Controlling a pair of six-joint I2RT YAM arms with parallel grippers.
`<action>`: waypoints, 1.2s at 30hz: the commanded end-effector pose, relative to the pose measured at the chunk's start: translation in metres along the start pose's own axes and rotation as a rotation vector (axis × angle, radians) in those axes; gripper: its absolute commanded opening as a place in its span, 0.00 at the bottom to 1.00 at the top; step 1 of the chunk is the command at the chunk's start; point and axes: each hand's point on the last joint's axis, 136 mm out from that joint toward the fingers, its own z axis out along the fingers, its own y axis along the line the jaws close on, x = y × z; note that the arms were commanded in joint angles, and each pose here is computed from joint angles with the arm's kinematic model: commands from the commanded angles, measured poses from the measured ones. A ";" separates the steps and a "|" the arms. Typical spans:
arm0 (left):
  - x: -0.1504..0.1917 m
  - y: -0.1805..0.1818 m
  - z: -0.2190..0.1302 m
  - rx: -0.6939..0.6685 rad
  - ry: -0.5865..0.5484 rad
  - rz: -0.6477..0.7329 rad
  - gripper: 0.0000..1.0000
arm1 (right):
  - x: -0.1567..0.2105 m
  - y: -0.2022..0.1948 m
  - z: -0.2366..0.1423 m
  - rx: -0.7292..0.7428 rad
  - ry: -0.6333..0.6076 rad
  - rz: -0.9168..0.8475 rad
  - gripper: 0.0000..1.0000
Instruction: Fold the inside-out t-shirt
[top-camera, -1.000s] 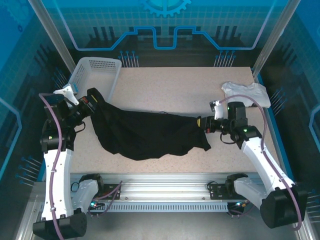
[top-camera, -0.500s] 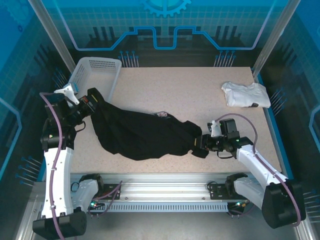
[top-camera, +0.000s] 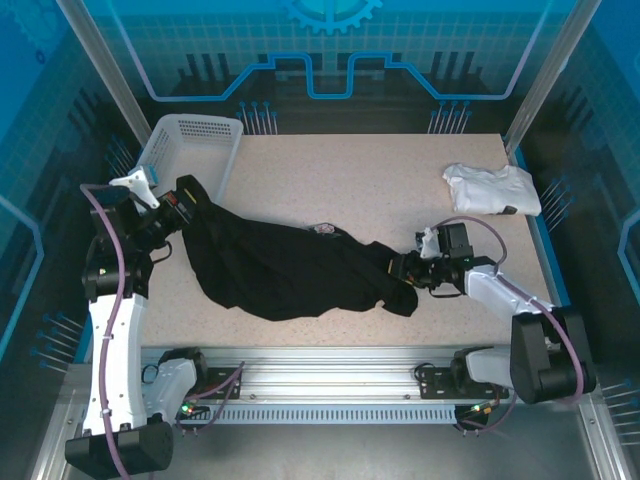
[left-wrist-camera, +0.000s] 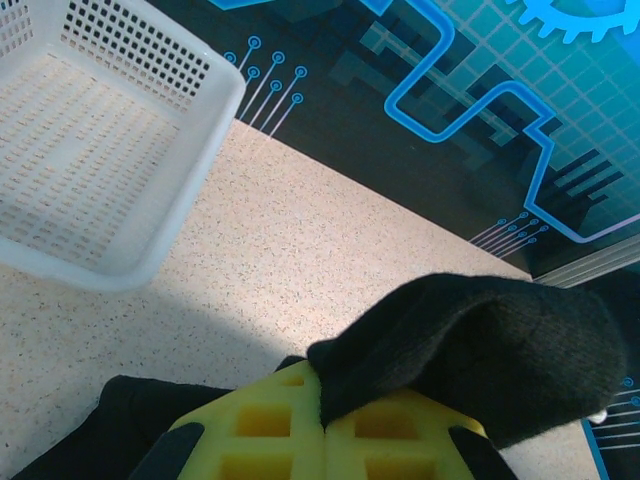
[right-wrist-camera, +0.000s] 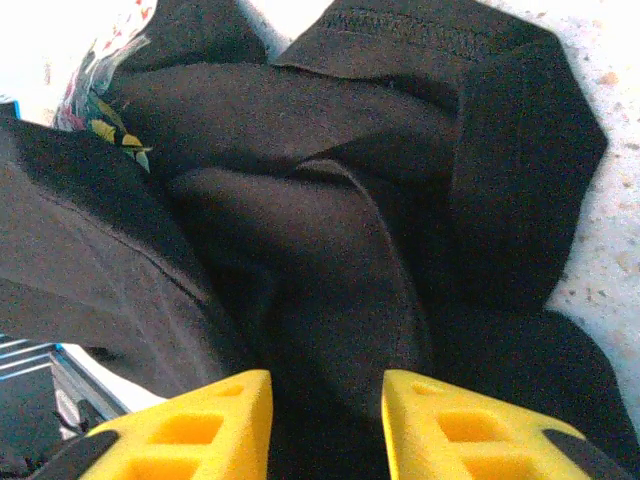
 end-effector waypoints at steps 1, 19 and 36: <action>-0.004 -0.004 0.001 0.034 -0.015 0.001 0.00 | -0.021 0.023 -0.003 -0.088 -0.036 -0.017 0.16; -0.009 -0.018 -0.001 0.105 -0.026 -0.040 0.00 | -0.016 0.028 -0.054 0.119 -0.054 -0.097 0.49; -0.006 -0.018 0.004 0.118 -0.009 -0.043 0.00 | 0.000 0.020 -0.002 -0.020 0.043 0.052 0.19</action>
